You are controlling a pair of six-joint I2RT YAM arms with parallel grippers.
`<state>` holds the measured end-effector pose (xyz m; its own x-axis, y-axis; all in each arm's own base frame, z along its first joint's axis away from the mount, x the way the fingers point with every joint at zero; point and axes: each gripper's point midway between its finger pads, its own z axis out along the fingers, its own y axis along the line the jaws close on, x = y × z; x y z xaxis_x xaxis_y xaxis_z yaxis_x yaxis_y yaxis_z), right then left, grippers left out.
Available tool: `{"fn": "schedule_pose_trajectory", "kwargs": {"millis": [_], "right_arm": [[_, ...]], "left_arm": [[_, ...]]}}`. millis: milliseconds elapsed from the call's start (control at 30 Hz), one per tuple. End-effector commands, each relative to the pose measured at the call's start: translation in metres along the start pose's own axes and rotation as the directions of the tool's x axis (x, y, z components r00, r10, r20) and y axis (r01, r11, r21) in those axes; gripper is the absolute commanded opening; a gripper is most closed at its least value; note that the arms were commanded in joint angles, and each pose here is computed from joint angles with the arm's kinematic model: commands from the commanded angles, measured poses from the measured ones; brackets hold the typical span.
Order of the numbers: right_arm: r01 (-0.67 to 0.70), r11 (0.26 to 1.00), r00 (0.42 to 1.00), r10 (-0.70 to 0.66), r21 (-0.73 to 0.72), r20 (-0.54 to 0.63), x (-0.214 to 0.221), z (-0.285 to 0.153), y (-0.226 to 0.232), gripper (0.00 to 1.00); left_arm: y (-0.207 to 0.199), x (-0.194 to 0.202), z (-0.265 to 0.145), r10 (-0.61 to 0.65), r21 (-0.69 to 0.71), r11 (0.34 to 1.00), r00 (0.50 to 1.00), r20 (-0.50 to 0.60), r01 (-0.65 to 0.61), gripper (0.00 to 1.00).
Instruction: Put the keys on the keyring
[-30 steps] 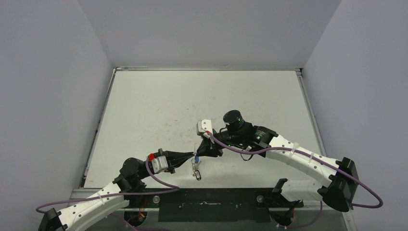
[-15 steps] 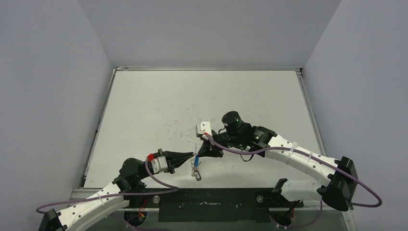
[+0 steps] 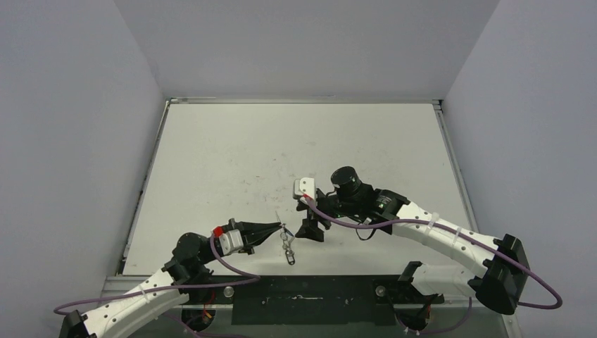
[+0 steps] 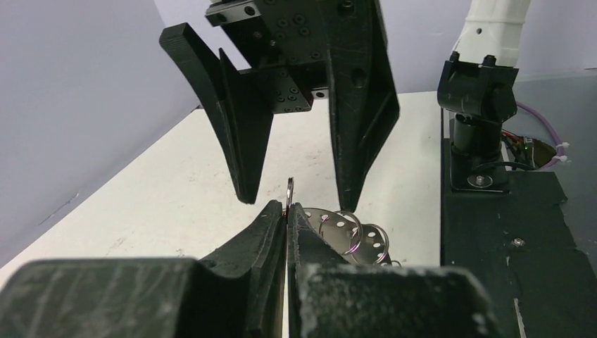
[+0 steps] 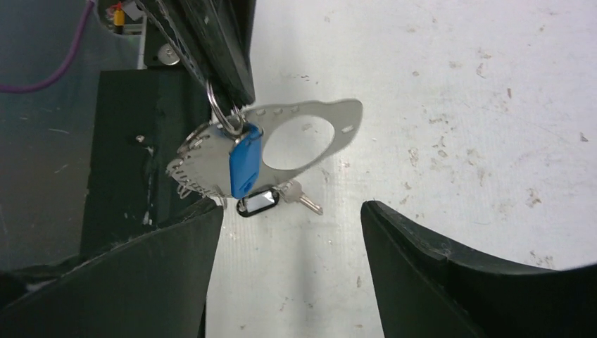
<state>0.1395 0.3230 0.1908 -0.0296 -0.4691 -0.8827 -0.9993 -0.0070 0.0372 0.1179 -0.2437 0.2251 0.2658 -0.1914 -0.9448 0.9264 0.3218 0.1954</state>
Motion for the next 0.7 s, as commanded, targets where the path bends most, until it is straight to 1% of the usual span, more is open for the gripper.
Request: {"fn": "schedule_pose_trajectory", "kwargs": {"millis": [0, 100, 200, 233, 367, 433, 467, 567, 667], "right_arm": [[0.025, 0.988, 0.992, -0.044, 0.151, 0.121, -0.022, -0.015, -0.023, 0.77], [-0.014, 0.978, 0.989, -0.016, 0.206, 0.145, -0.016, -0.02, -0.033, 0.83], [-0.087, 0.964, 0.984, 0.044, 0.252, 0.172, -0.007, -0.023, -0.044, 0.87], [-0.125, 0.955, 0.98, 0.076, 0.269, 0.186, -0.003, -0.023, -0.047, 0.89], [-0.206, 0.923, 0.964, 0.135, 0.324, 0.228, 0.017, -0.028, -0.06, 0.95], [-0.228, 0.906, 0.96, 0.148, 0.356, 0.24, 0.024, -0.033, -0.066, 0.97], [-0.253, 0.886, 0.956, 0.168, 0.388, 0.239, 0.033, -0.037, -0.071, 0.99], [-0.307, 0.822, 0.946, 0.207, 0.479, 0.251, 0.049, -0.054, -0.085, 1.0], [-0.355, 0.727, 0.934, 0.242, 0.587, 0.264, 0.067, -0.078, -0.102, 1.0]], "left_arm": [[0.015, -0.021, 0.0, 0.046, -0.068, 0.997, 0.999, 0.016, -0.045, 0.0], [0.021, -0.013, -0.004, 0.048, -0.099, 0.994, 0.998, -0.047, -0.053, 0.0], [0.031, 0.001, -0.006, 0.033, -0.153, 0.987, 0.993, -0.112, -0.05, 0.0], [0.033, 0.005, -0.005, 0.031, -0.161, 0.986, 0.992, -0.125, -0.051, 0.0], [0.041, 0.016, 0.008, 0.034, -0.165, 0.984, 0.985, -0.17, -0.062, 0.0], [0.048, 0.024, 0.016, 0.031, -0.181, 0.981, 0.978, -0.204, -0.069, 0.0], [0.054, 0.027, 0.02, 0.03, -0.195, 0.978, 0.974, -0.223, -0.074, 0.0], [0.071, 0.036, 0.032, 0.027, -0.246, 0.964, 0.963, -0.267, -0.095, 0.0], [0.09, 0.049, 0.043, 0.024, -0.291, 0.948, 0.942, -0.335, -0.128, 0.0]]}}
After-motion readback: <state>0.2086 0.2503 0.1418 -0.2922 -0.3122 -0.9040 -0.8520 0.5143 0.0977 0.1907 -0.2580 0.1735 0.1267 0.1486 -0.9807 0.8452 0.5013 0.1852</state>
